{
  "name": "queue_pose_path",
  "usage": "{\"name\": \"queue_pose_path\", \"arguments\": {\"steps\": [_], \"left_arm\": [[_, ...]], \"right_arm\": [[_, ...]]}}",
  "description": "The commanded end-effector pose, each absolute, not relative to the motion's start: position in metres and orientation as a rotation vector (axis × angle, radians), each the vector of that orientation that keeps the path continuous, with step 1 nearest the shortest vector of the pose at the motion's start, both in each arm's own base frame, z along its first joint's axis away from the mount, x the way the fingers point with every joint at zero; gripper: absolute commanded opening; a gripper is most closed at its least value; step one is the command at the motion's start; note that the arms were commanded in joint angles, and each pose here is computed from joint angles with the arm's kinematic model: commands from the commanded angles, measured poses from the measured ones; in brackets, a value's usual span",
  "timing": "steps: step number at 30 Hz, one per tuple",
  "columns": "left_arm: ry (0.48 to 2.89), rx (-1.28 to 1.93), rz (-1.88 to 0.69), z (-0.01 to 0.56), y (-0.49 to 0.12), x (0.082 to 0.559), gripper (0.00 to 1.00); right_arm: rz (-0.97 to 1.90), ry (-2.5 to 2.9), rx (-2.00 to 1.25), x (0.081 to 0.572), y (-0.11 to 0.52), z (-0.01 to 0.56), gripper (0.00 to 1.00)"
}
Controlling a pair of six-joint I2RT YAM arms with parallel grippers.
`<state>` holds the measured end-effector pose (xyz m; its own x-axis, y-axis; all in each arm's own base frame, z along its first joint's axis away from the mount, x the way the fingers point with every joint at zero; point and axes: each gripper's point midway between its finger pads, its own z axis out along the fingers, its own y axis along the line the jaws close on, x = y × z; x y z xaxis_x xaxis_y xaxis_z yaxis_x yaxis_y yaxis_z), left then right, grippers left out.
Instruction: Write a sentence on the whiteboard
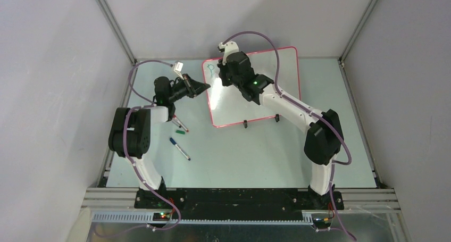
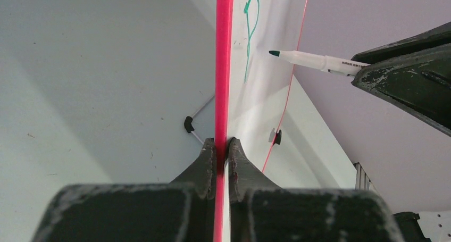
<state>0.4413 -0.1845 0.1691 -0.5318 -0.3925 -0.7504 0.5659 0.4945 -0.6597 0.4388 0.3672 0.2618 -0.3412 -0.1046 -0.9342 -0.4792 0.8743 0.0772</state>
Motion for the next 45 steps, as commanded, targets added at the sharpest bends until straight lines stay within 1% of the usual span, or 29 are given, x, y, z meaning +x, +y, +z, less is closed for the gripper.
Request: {"name": "queue_pose_path", "arguments": {"steps": [1,45], "left_arm": [[1.703,0.198,-1.159,0.183,-0.185,0.451,0.00],[1.700,0.209,-1.158,0.184,-0.186,0.449,0.00]], "right_arm": [[0.398,1.849,-0.380,0.448,0.362,0.288,0.00],[0.358,1.851,-0.346,0.462,0.359,0.287,0.00]]}}
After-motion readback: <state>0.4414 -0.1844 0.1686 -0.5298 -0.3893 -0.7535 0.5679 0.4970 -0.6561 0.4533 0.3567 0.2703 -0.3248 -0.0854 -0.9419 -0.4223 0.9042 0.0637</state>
